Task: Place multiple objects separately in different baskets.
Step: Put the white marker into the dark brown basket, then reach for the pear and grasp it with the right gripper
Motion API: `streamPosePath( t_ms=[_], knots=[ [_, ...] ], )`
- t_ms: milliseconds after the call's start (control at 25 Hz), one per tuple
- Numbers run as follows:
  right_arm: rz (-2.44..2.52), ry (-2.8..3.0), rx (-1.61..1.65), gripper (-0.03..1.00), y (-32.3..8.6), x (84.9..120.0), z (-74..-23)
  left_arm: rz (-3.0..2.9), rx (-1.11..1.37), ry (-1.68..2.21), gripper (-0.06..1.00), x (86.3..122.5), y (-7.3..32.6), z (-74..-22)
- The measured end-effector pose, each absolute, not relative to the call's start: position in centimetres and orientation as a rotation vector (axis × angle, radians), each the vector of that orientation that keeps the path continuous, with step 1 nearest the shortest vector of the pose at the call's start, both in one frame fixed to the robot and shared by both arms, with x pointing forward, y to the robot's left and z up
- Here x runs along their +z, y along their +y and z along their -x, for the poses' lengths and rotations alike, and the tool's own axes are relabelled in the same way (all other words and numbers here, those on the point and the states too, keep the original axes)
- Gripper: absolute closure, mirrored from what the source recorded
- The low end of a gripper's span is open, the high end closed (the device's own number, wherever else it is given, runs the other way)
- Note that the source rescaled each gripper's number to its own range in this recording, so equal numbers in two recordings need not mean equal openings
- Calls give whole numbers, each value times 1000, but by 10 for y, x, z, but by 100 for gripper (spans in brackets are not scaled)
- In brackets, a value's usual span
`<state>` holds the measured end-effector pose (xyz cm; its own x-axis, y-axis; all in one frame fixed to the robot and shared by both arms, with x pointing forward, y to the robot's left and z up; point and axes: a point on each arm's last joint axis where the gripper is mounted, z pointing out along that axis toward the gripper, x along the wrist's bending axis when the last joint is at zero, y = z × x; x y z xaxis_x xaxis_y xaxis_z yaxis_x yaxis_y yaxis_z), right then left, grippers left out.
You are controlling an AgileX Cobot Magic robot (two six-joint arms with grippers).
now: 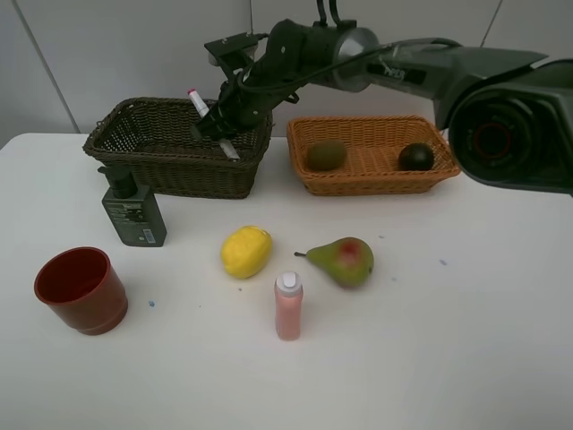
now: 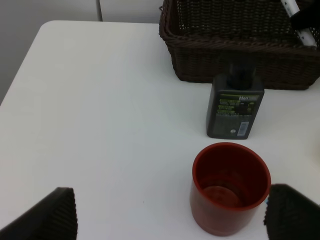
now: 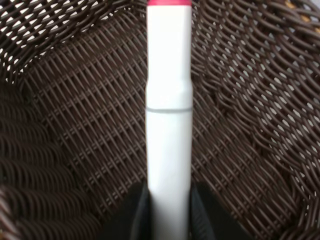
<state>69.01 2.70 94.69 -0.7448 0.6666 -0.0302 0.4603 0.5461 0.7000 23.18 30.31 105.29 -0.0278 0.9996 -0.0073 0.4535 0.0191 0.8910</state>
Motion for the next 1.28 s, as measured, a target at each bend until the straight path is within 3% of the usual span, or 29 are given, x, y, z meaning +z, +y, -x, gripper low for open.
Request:
streamPosePath(
  t_ms=[280,400,600,640,720,1040,1280],
  knots=[
    [-934,2493,1000,97,27,947,-690,-1524,957,1574,-3,1053,303,-232],
    [-933,2503,990,89,27,946,-690,-1524,957,1574,-3,1053,303,-232],
    [-913,2526,943,19,25,944,-689,-1524,957,1574,-3,1053,303,-232],
    [-911,2527,940,10,25,944,-688,-1524,957,1574,-3,1053,303,-232],
    [-902,2528,928,1,24,944,-689,-1524,957,1574,-3,1053,303,-232],
    [-896,2527,922,-3,24,944,-689,-1524,957,1574,-3,1053,303,-232],
    [-829,2526,860,-3,17,969,-685,-1524,957,1574,-3,1053,303,-232]
  ],
)
